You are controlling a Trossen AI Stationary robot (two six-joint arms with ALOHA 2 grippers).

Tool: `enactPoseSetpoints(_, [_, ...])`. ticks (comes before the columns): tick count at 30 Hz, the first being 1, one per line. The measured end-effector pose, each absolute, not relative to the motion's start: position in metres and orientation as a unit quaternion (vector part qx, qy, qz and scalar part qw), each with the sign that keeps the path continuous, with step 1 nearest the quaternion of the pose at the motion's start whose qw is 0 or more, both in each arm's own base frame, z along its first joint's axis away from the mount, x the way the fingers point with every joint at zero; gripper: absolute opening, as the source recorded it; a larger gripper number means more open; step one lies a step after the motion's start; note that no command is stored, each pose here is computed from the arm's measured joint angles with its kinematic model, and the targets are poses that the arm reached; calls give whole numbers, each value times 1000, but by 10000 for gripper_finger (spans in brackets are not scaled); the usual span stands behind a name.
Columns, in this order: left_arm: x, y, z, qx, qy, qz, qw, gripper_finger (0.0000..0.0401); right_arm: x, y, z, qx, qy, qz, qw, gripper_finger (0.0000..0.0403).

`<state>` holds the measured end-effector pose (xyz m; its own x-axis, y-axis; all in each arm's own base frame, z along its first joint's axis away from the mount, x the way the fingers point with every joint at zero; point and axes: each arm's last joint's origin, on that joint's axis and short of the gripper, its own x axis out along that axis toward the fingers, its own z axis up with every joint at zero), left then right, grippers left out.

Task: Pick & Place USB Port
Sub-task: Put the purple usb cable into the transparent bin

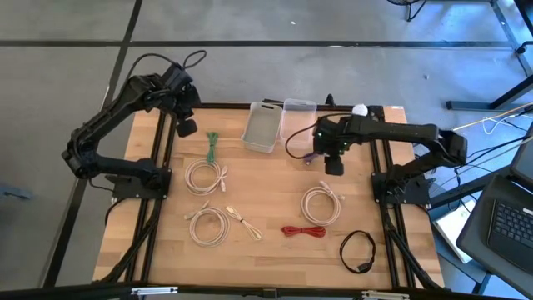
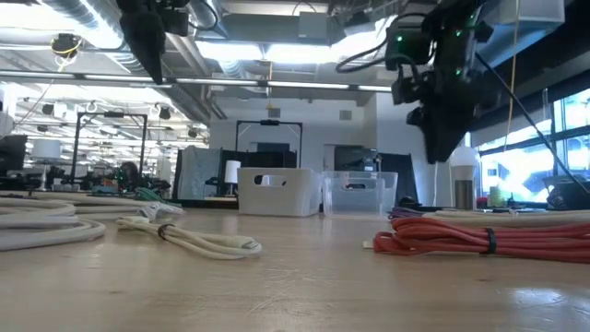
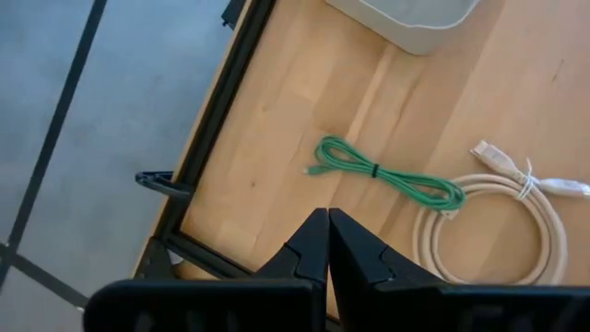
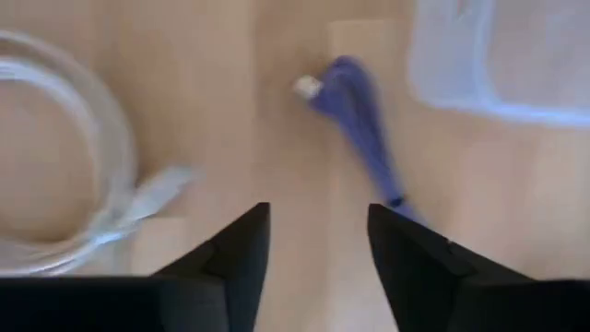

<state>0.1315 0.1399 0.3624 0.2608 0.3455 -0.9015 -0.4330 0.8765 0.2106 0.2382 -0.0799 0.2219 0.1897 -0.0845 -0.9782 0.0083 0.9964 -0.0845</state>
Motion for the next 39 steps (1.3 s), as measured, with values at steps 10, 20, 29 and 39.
enactPoseSetpoints(10, [127,143,363,-38,554,253,792,3,251,-104,184,-27,674,-56,736,190])
enactPoseSetpoints(20, [127,143,363,-33,556,250,792,3,260,-119,154,8,681,-30,731,143])
enactPoseSetpoints(29, [127,143,363,-33,556,250,792,2,245,-116,129,41,670,-54,739,105])
enactPoseSetpoints(39, [128,144,364,-29,550,253,795,2,237,-112,148,93,669,-129,726,4])
